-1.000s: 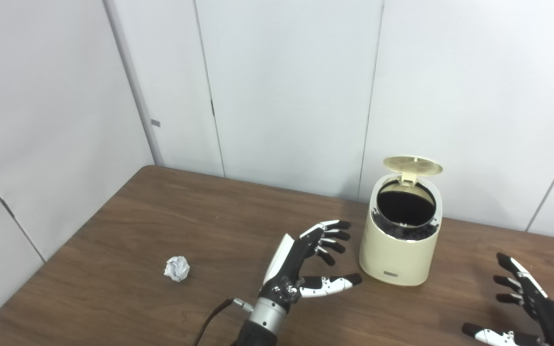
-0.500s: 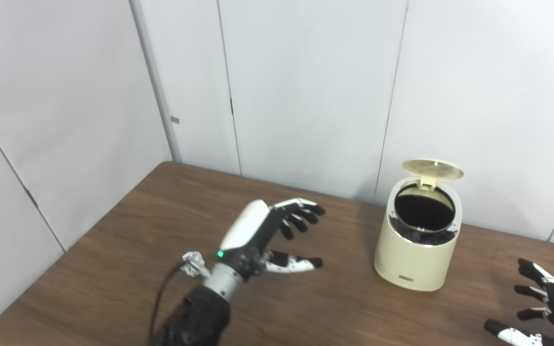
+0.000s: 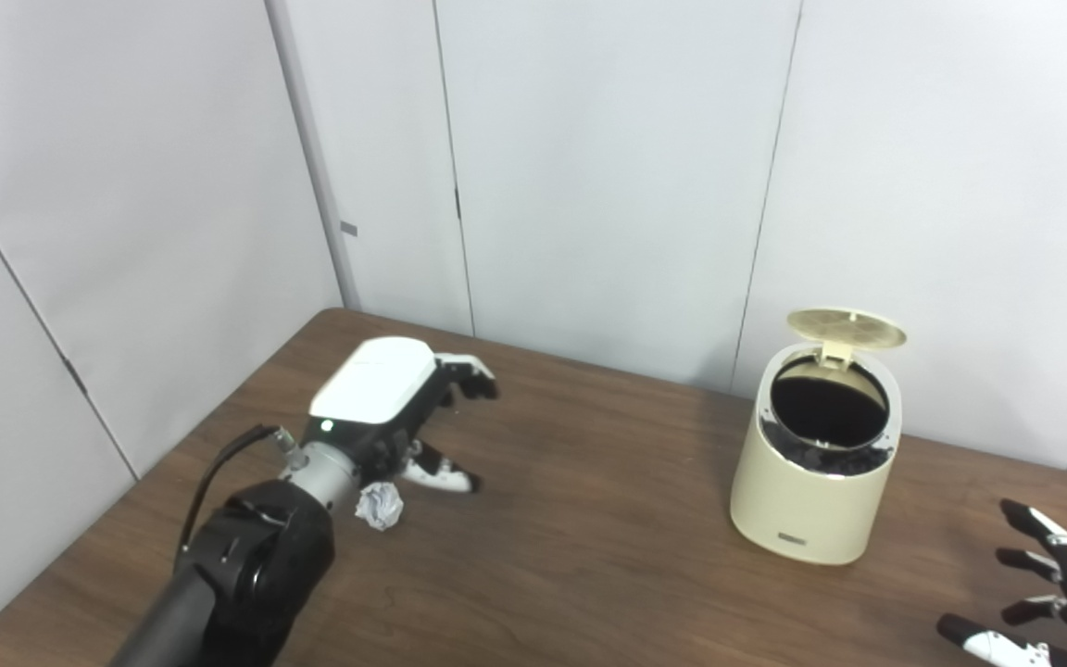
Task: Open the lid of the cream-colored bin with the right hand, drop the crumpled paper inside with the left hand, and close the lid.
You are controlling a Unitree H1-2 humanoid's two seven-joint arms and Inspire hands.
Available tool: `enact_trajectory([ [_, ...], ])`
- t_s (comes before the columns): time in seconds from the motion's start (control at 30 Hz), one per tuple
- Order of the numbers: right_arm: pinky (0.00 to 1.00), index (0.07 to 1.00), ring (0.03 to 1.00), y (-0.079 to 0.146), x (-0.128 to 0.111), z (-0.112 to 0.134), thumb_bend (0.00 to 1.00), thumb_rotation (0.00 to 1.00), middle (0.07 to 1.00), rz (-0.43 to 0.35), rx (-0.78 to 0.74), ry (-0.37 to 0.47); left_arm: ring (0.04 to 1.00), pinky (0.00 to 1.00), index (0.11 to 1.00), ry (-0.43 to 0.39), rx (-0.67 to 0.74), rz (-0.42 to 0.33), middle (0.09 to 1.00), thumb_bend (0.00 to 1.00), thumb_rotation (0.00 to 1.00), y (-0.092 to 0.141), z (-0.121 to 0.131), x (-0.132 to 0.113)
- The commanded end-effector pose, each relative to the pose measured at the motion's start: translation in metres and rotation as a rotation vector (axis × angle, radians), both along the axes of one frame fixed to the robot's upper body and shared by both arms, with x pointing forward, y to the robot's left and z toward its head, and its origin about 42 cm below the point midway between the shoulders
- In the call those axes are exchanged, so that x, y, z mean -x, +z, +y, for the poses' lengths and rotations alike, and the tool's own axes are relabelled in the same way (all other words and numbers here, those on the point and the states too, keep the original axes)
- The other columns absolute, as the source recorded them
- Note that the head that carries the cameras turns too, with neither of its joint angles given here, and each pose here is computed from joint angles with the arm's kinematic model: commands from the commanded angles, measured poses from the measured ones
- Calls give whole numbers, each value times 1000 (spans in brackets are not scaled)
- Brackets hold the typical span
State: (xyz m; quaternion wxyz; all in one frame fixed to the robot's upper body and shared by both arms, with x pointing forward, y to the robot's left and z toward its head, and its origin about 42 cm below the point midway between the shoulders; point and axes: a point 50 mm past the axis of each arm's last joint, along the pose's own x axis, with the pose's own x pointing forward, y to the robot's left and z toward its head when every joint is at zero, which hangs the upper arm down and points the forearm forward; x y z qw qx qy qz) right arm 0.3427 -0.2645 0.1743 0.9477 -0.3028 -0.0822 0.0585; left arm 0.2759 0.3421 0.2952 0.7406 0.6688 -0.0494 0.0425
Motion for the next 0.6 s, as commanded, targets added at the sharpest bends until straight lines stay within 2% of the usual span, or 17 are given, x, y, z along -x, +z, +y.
enact_trajectory([
  [0.0,520,887,807,26,-8,-1,765,414,907,-96,22,25,569,448,675,34,-100,-63,649,872,122,15,8,0],
  [0.1,521,901,801,27,-8,-1,747,426,902,-95,14,26,575,447,679,79,-117,-76,656,866,111,10,15,0],
  [0.2,507,904,788,27,-9,-2,739,444,894,-106,14,29,553,441,706,125,-116,-54,643,853,99,6,22,-1],
  [0.33,484,901,779,26,-9,-4,732,463,888,-107,5,25,560,450,726,155,-124,16,654,853,122,0,33,-2],
  [0.43,464,902,768,25,-9,-4,688,450,887,-107,1,22,620,477,738,168,-133,49,701,855,163,-6,41,-2],
  [0.57,453,897,755,23,-9,-4,711,500,883,-100,-1,28,642,502,736,195,-114,90,711,852,178,-18,50,-5],
])
